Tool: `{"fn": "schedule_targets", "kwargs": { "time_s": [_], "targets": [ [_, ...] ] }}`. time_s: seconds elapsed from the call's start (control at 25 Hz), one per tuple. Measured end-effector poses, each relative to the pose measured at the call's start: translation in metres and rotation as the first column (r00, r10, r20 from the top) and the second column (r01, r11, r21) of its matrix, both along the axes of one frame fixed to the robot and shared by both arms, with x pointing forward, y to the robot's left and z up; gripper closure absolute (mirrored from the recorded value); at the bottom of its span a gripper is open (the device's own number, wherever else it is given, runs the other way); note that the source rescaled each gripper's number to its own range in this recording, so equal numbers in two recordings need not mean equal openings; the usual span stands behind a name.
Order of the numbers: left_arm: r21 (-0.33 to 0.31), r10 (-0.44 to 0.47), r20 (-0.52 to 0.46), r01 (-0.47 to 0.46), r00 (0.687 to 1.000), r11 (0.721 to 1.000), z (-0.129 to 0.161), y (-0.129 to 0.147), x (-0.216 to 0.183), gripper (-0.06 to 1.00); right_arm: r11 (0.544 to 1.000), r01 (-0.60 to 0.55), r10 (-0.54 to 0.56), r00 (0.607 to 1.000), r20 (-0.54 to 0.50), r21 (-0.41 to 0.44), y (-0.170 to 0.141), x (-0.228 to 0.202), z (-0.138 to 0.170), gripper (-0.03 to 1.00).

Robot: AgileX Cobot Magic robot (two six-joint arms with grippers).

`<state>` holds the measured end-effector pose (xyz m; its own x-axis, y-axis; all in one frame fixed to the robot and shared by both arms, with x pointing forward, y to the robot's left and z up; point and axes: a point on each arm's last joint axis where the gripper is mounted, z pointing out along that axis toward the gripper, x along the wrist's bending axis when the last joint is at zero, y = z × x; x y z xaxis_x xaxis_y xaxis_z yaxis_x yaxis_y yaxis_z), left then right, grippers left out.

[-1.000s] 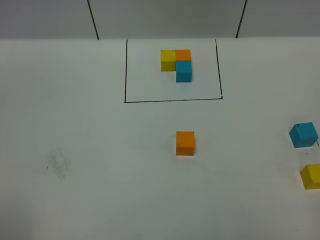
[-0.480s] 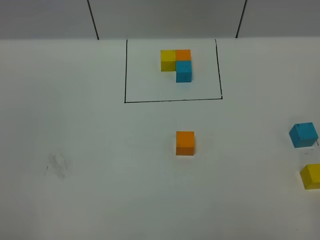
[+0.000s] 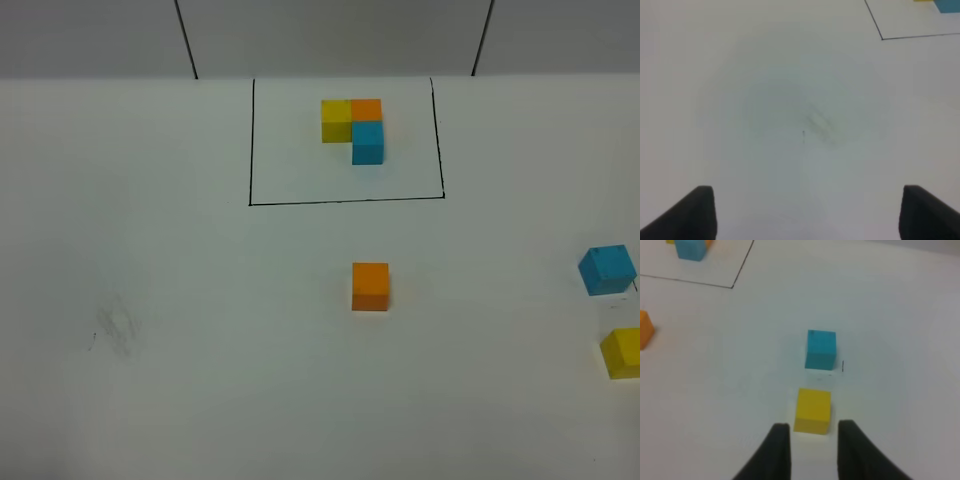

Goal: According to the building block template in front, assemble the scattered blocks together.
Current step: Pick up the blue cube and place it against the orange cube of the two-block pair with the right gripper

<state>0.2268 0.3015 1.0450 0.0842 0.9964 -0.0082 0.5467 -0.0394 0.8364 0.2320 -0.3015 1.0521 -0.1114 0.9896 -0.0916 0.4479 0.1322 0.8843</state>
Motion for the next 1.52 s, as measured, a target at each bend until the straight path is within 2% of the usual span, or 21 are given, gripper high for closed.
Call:
{"fn": "schedule_targets", "kwargs": {
  "time_s": [0.4, 0.68, 1.52],
  "targets": [
    [-0.004, 0.006, 0.0, -0.006, 1.0, 1.0, -0.0005, 0.0, 0.0001, 0.36, 1.0, 0.0, 0.0, 1.0, 0.0, 0.0, 0.0, 0.0, 0.0, 0.97],
    [0.0, 0.07, 0.0, -0.07, 0.998, 0.998, -0.0005, -0.0008, 0.0001, 0.36, 1.0, 0.0, 0.0, 1.0, 0.0, 0.0, 0.0, 0.0, 0.0, 0.97],
    [0.0, 0.07, 0.0, -0.07, 0.998, 0.998, -0.0005, -0.0008, 0.0001, 0.36, 1.0, 0.001, -0.001, 1.0, 0.0, -0.002, -0.0002, 0.0, 0.0, 0.97]
  ]
}}
